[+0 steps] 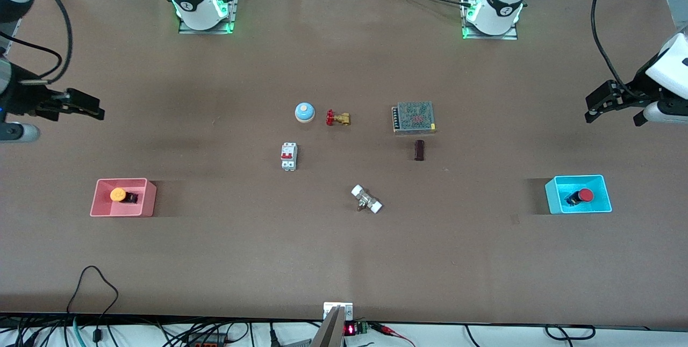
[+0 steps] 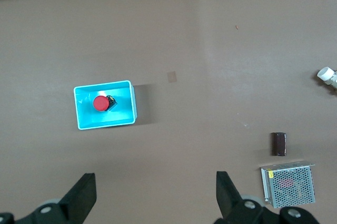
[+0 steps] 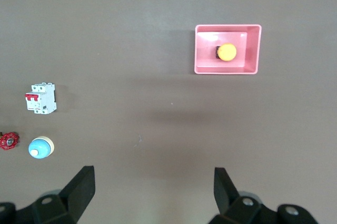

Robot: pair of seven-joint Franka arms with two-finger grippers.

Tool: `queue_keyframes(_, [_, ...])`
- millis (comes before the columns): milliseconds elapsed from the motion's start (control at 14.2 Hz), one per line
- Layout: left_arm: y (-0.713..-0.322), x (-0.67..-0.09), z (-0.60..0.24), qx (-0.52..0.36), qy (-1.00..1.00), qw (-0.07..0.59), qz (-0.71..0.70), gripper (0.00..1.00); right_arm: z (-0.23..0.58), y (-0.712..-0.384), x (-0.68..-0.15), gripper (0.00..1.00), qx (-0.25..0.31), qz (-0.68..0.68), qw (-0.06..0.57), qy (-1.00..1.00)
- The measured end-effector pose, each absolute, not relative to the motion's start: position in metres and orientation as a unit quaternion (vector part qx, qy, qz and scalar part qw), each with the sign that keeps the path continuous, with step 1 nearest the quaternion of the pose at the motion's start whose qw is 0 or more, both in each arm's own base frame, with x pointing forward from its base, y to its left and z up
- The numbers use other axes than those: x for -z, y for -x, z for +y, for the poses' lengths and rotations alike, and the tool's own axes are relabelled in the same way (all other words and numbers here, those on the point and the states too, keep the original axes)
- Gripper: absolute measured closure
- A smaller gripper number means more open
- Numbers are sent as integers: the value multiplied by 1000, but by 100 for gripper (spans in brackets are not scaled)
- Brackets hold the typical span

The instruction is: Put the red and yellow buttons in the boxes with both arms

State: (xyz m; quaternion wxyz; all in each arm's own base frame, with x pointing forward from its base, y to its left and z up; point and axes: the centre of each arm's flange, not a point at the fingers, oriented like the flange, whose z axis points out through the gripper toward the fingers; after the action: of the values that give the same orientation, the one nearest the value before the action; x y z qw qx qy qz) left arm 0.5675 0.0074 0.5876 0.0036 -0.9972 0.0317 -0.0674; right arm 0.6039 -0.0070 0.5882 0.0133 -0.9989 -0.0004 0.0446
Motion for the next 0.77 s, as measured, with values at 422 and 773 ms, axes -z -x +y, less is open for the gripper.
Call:
queue_keyframes(422, [-567,-589,7,69,997,4,30,0,-23,-593,-581,0,-30,-3,-19,999])
queue_keyframes(773, [-567,-589,7,69,997,4,29,0,-23,-564,-600,0,-14,-3,-14,1000])
